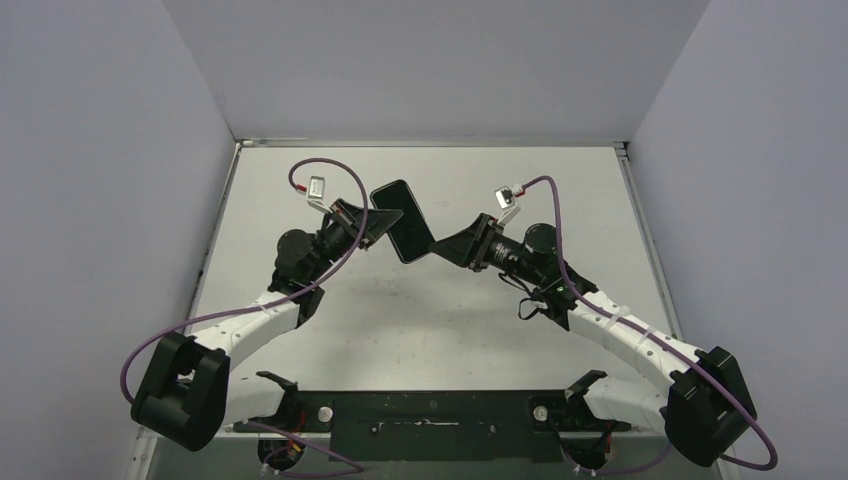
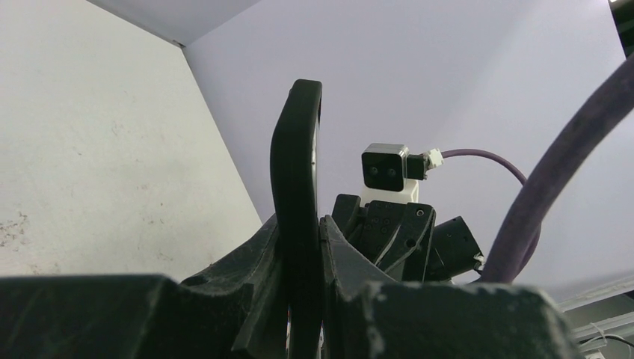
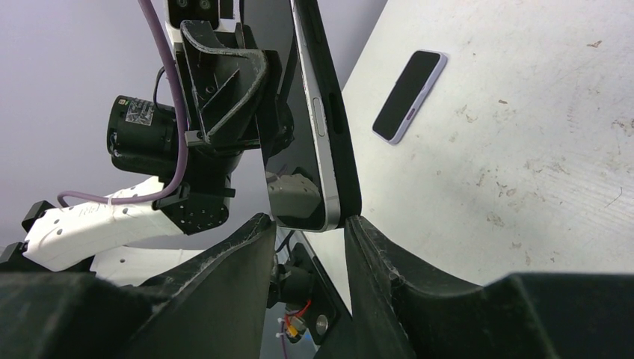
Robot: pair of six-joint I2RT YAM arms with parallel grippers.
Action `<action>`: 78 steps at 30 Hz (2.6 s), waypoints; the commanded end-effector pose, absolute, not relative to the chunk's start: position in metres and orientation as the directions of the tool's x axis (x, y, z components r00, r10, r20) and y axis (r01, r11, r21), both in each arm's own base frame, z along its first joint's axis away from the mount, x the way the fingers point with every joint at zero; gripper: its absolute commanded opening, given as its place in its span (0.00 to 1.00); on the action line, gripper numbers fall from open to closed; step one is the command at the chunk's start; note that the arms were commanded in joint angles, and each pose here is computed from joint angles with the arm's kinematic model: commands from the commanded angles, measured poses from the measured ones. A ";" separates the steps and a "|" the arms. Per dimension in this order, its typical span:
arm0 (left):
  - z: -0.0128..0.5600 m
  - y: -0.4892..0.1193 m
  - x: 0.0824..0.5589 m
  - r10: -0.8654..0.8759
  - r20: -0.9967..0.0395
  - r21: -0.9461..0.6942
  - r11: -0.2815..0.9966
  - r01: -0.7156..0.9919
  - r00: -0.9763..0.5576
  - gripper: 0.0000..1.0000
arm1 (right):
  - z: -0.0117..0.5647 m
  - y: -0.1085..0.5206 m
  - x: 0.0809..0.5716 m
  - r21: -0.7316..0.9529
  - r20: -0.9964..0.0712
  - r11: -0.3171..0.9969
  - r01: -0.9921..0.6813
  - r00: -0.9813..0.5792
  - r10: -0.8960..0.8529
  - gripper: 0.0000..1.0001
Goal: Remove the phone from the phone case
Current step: Remove the phone case from the phone.
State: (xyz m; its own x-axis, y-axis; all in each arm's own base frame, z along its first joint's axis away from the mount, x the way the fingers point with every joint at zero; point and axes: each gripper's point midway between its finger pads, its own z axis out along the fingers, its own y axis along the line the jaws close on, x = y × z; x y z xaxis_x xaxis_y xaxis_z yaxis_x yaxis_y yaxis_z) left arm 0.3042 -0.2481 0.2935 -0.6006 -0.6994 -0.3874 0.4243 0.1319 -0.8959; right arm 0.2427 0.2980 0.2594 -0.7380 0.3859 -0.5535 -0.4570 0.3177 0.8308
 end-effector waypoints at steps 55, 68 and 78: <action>0.346 -0.264 0.276 -0.712 -0.347 -0.845 -0.046 0.533 -0.611 0.00 | 0.291 0.307 0.237 0.823 -0.563 0.202 -0.531 -0.713 0.419 0.40; 0.339 -0.289 0.260 -0.676 -0.323 -0.853 -0.095 0.512 -0.663 0.00 | 0.300 0.313 0.240 0.810 -0.573 0.157 -0.565 -0.704 0.419 0.37; 0.351 -0.296 0.249 -0.671 -0.262 -0.842 -0.192 0.505 -0.693 0.00 | 0.291 0.314 0.244 0.806 -0.578 0.160 -0.570 -0.701 0.417 0.36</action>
